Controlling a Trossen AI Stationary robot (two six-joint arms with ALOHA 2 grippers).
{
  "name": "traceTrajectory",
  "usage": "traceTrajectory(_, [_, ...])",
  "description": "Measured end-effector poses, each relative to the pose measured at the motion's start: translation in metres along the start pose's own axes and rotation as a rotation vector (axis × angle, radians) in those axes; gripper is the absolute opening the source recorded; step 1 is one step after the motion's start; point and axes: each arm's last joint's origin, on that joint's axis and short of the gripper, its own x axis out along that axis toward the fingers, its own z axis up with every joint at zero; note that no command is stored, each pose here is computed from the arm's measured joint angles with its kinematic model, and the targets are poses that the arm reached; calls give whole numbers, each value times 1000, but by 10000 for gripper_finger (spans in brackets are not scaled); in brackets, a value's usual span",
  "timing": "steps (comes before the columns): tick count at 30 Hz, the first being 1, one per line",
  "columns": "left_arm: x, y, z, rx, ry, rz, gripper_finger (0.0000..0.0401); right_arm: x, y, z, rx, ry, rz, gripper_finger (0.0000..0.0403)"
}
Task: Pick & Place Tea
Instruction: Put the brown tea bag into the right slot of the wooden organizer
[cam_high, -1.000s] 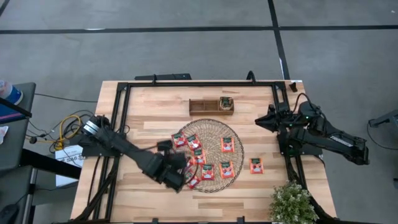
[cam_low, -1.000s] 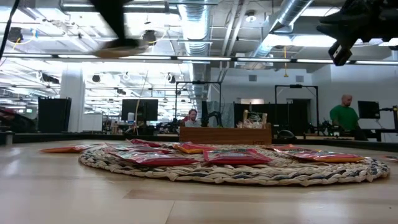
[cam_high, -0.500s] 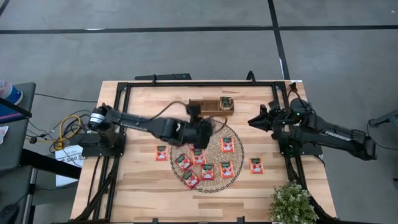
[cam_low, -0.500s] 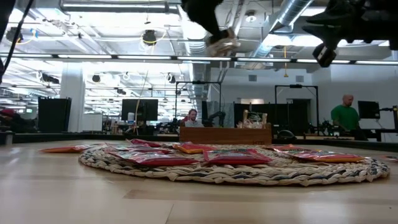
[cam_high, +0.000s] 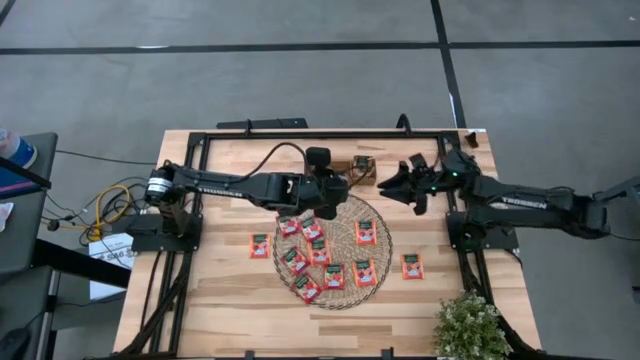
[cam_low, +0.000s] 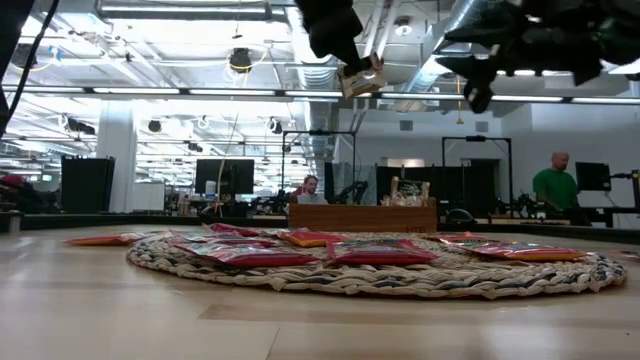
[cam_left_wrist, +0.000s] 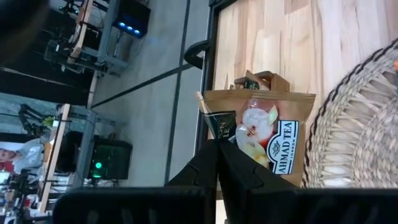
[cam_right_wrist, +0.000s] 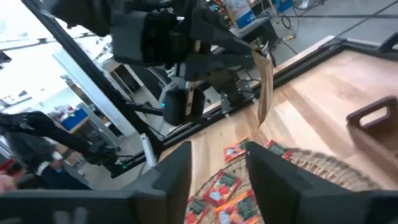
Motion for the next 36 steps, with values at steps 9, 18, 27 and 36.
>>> traceTrajectory(9, [3,3,-2,-3,7,6,0,44,-15,32,-106,32,-87,203])
traceTrajectory(18, [4,4,-2,-2,14,13,0,76,-31,45,-144,110,-110,183])
traceTrajectory(27, [4,3,-3,4,18,-4,0,84,-31,53,-208,104,-123,156])
traceTrajectory(36, [4,3,-3,-1,17,-4,0,84,-32,50,-209,134,-133,125])
